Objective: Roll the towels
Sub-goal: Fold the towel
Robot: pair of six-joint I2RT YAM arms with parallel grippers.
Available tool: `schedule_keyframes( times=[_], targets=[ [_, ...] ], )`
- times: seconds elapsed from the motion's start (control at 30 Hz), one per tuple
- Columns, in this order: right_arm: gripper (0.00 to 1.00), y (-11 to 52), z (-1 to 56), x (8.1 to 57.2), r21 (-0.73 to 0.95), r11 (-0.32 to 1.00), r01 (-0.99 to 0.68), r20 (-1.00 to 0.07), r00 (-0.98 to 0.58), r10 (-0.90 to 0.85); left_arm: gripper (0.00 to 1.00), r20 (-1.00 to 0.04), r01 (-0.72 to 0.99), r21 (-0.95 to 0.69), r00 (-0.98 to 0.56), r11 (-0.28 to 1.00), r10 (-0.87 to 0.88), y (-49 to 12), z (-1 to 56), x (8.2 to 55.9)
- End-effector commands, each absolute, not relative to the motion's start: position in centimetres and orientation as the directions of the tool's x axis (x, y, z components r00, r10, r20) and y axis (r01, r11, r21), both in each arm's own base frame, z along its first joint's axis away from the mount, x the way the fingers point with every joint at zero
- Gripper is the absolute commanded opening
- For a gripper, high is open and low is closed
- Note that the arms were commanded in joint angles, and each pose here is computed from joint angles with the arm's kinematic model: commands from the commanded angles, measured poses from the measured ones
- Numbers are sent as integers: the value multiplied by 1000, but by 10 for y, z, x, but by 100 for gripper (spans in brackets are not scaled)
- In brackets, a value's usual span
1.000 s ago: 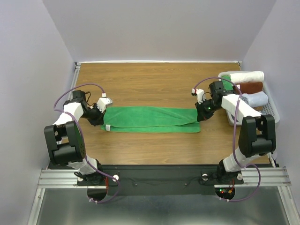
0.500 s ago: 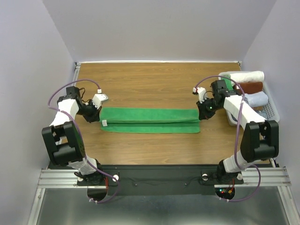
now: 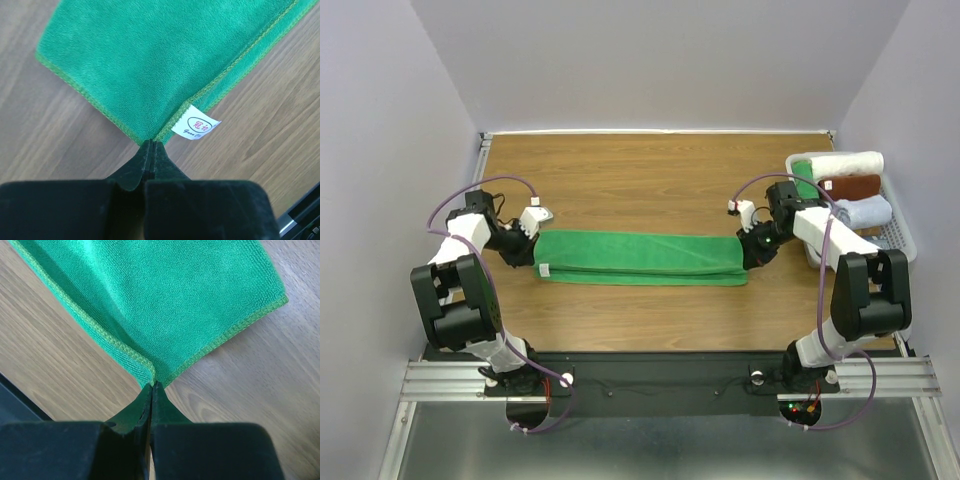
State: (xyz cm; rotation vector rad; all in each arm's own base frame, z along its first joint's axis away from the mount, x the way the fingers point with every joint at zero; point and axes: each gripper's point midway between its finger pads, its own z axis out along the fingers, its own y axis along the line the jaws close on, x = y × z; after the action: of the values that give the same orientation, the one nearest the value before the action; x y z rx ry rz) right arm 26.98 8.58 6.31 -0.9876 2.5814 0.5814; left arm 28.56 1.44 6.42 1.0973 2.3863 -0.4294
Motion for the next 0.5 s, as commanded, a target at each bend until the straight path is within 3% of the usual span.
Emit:
schedule_keyframes(
  times=[0.0,0.13,0.23,0.27,0.37,0.4,0.47],
  targets=[
    [0,89,58,263,271,649,-710,-422,-694,-583,0,-517,778,-103,-574,620,635,16,54,276],
    [1,87,52,259,281,649,-707,-402,-701,-590,0,-505,776,-102,-579,622,640,17,48,273],
    [9,88,51,256,287,644,-709,-400,-700,-592,2,-496,778,-106,-581,620,645,18,45,270],
    [13,88,51,254,290,643,-709,-397,-701,-593,17,-489,779,-119,-585,615,647,17,45,266],
    [36,85,60,253,261,643,-720,-404,-687,-604,38,-496,796,-129,-568,591,657,14,56,261],
    [46,84,65,251,256,643,-722,-405,-684,-607,41,-512,804,-103,-547,585,662,13,66,264],
    [52,84,80,254,220,644,-733,-440,-664,-605,48,-533,828,-82,-507,555,677,10,79,262]
  ],
)
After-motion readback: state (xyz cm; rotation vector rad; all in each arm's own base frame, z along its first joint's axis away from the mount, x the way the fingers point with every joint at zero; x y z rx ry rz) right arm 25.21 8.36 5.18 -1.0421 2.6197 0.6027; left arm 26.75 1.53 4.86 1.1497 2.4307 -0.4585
